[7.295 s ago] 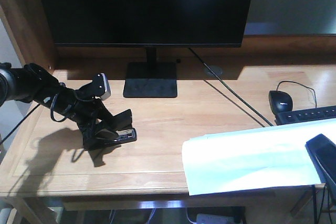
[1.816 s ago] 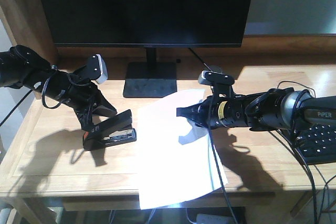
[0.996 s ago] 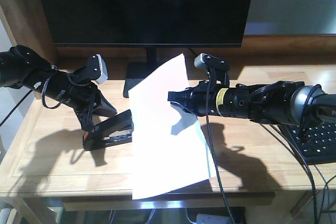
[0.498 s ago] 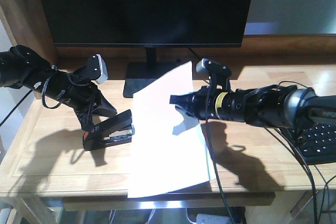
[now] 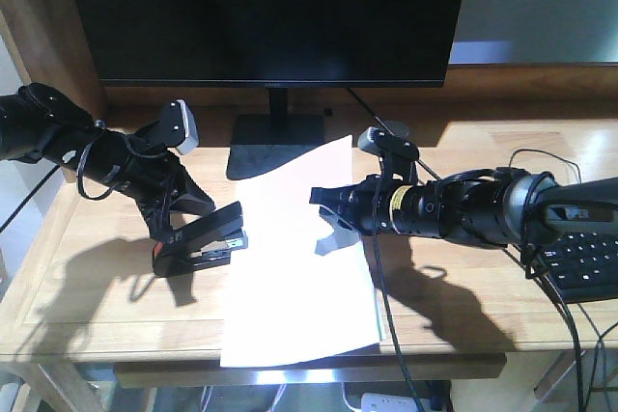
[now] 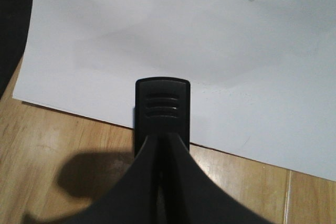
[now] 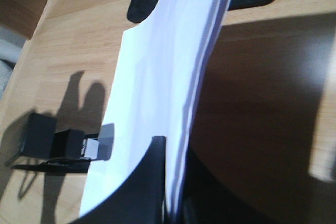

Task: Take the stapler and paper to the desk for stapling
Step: 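Lower the paper flat beside the stapler with the right gripper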

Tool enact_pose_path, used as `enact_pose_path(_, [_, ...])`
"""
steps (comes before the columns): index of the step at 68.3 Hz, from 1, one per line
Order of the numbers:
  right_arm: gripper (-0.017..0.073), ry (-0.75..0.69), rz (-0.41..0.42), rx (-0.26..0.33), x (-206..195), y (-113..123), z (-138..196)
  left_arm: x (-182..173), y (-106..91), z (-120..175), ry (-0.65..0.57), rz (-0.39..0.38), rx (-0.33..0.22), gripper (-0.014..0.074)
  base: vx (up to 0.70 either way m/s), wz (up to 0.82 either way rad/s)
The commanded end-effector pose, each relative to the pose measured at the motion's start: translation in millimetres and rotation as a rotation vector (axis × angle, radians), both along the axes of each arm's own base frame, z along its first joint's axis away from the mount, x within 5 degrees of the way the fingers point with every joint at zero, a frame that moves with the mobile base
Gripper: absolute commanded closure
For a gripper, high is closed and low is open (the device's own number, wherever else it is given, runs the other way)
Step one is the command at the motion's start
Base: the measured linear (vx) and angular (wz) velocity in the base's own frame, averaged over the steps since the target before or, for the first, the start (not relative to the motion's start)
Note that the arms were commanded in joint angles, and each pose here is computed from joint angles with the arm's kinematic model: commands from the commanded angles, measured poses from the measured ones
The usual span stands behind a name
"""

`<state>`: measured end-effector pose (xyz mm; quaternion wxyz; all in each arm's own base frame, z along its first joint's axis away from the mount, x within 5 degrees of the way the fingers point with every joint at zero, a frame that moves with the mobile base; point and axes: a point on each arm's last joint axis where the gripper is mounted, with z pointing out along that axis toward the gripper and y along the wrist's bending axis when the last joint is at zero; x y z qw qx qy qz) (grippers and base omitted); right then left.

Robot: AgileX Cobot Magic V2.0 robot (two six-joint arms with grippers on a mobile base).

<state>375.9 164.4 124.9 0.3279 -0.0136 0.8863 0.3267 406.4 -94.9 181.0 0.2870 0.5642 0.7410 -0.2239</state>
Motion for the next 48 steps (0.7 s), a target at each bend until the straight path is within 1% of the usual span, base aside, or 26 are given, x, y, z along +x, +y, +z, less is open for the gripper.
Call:
enact_pose_path(1, [0.0561,-0.074,-0.016,0.097,7.3,4.5,22.4,-0.4,-3.6,31.1,-0.056,0.018,-0.059,0.0601,0.00,0.00])
enact_pose_path(4, [0.0561,-0.077,-0.021,0.114,8.3,5.2,20.0,-0.4,-3.6,31.1,-0.056,0.018,-0.059,0.0601,0.00,0.00])
enact_pose_path(11, [0.0561,-0.097,-0.027,0.177,10.9,8.0,15.1,-0.4,-3.6,31.1,-0.056,0.018,-0.059,0.0601,0.00,0.00])
enact_pose_path(17, [0.0559,-0.120,-0.005,0.232,11.0,11.6,14.6,-0.4,-3.6,31.1,-0.056,0.018,-0.059,0.0601,0.00,0.00])
enact_pose_path(20, [0.0558,-0.121,0.002,0.245,10.9,12.5,13.6,-0.4,-3.6,31.1,-0.056,0.018,-0.059,0.0601,0.00,0.00])
enact_pose_path(28, [0.0547,-0.115,-0.001,0.242,11.1,12.3,11.2,-0.4,-3.6,31.1,-0.056,0.018,-0.059,0.0601,0.00,0.00])
enact_pose_path(34, [0.0522,-0.116,0.003,0.240,10.9,12.5,11.2,-0.4,-3.6,31.1,-0.056,0.018,-0.059,0.0601,0.00,0.00])
enact_pose_path(40, [0.0475,-0.116,0.003,0.240,10.9,12.5,11.2,-0.4,-3.6,31.1,-0.056,0.018,-0.059,0.0601,0.00,0.00])
enact_pose_path(48, [0.0386,-0.116,0.002,0.240,10.9,12.5,11.2,-0.4,-3.6,31.1,-0.056,0.018,-0.059,0.0601,0.00,0.00])
